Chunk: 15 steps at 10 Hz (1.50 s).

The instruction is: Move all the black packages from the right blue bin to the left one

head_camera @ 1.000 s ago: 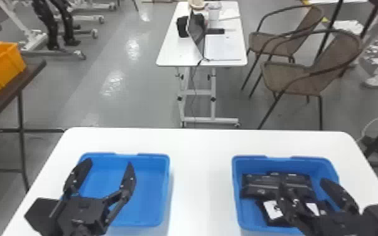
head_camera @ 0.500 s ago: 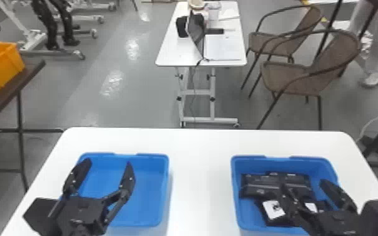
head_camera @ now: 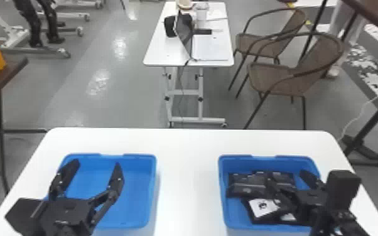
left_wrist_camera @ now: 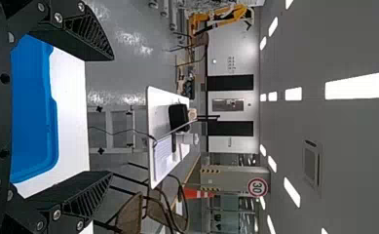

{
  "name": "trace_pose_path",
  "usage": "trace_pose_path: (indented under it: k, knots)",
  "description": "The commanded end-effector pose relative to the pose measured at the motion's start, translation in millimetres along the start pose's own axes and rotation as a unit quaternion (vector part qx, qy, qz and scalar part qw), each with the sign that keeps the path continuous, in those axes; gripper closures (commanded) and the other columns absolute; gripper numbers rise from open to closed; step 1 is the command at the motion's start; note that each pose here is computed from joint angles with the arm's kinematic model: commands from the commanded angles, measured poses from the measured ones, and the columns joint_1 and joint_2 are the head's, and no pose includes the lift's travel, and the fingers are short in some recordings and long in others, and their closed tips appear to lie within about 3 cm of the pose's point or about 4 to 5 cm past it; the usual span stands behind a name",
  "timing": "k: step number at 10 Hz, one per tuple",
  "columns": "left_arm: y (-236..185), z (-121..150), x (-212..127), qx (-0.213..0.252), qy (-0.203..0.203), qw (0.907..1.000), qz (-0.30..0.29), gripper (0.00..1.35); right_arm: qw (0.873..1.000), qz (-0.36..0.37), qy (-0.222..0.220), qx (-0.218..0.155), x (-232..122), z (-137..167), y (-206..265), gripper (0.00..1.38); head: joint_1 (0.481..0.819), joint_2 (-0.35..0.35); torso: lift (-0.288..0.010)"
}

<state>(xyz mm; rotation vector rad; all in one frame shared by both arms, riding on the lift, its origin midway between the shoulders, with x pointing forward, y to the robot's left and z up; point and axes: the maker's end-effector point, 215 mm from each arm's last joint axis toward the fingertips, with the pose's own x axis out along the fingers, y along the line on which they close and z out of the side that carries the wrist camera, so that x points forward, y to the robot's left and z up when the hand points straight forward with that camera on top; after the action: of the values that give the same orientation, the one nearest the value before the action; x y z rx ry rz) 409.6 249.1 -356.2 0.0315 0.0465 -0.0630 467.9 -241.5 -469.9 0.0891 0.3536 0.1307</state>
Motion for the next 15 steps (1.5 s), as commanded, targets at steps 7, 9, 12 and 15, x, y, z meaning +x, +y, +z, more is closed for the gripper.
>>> trace_pose_path:
  k: [7, 9, 12, 15]
  knots:
    - [-3, -4, 2, -0.004, 0.005, 1.0000, -0.005, 0.20, 0.995, 0.059, 0.081, -0.004, 62, -41, 34, 0.14, 0.695, 0.052, -0.042]
    - [-4, -3, 3, -0.004, 0.004, 1.0000, -0.006, 0.20, 0.993, 0.055, 0.105, -0.010, 62, -55, 33, 0.14, 0.695, 0.060, -0.042]
    - [-4, -4, 4, -0.004, 0.005, 0.9999, -0.011, 0.20, 0.989, 0.048, 0.137, -0.019, 55, -74, 26, 0.14, 0.695, 0.055, -0.042]
    - [-5, -6, 4, -0.007, 0.005, 0.9999, -0.014, 0.20, 0.985, 0.062, 0.155, -0.045, 55, -85, 34, 0.34, 0.695, 0.054, -0.042]
